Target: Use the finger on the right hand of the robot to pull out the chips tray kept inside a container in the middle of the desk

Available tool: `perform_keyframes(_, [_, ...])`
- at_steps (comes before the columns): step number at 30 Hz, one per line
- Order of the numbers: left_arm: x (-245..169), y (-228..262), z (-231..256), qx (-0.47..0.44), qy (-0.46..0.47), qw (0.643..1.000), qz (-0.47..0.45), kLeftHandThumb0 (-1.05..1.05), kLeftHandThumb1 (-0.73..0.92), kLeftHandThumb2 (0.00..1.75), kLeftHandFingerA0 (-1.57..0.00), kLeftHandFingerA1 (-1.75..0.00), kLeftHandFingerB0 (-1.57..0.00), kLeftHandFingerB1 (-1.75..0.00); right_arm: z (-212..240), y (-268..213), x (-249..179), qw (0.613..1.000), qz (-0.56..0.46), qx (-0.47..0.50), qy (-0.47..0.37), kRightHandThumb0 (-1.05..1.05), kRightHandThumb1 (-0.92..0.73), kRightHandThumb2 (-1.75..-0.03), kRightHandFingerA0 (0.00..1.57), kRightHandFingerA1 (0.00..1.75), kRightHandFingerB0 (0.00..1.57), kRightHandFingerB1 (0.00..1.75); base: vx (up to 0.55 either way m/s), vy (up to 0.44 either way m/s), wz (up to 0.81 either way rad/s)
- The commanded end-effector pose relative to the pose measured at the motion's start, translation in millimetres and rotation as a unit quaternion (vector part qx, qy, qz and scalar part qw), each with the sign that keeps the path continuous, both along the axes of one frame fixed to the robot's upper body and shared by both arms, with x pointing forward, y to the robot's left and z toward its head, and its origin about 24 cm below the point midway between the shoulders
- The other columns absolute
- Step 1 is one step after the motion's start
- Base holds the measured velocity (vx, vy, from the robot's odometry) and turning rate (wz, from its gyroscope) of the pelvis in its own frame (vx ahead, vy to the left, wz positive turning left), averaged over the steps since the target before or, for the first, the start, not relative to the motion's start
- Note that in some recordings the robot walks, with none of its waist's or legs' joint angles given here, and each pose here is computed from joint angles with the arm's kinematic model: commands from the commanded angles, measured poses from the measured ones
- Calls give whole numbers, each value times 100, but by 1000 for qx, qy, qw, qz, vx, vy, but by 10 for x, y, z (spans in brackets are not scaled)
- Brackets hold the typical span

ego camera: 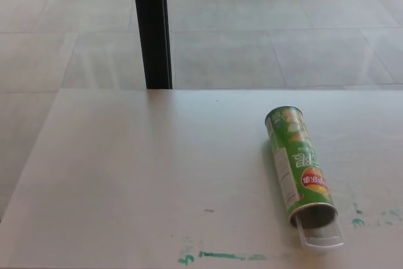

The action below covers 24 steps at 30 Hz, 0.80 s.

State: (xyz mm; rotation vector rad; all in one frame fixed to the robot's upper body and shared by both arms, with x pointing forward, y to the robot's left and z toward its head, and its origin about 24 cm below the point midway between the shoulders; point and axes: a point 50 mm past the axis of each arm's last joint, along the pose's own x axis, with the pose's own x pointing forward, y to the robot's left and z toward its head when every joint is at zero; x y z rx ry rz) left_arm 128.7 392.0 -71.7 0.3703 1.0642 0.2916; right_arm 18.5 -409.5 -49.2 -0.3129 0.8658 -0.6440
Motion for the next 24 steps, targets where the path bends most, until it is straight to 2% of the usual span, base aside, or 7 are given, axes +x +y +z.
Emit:
perform_keyframes(1, [-23,64,45,-18,3,1000,10,-47,74,62,-56,-60,-54,-52,228,-125,88,995,-42,-19,-94,-25,-70,-60,71,62,32,35,0,0,0])
perform_keyframes(4, [-30,62,41,-14,5,1000,4,-47,74,62,-57,-61,-54,-53,488,-203,317,978,-64,-38,-193,-19,-70,-60,73,75,33,36,0,0,0])
perform_keyframes(9, [-8,47,34,-13,6,1000,4,-47,75,62,-59,-63,-56,-56,884,-187,642,958,-29,-77,-276,-19,-68,-62,69,75,28,35,0,0,0])
perform_keyframes(16, [11,44,39,-17,-3,1000,10,-48,73,62,-59,-63,-58,-54,1782,203,1333,891,133,-119,-418,-22,-63,-58,79,84,31,33,0,0,0])
perform_keyframes(22, [20,59,56,-16,1,1000,7,-47,74,62,-58,-65,-58,-56,2126,639,1544,859,255,-164,-412,-22,-64,-59,80,88,29,34,0,0,0])
perform_keyframes(23, [21,60,57,-16,-1,1000,8,-47,74,62,-57,-63,-54,-53,2158,735,1582,847,294,-178,-406,-9,-46,-89,80,87,14,49,0,0,0])
perform_keyframes(24, [21,60,58,-16,-2,1000,8,-47,74,62,-57,-63,-54,-53,2170,776,1595,842,309,-184,-403,-9,-46,-89,80,87,14,49,0,0,0])
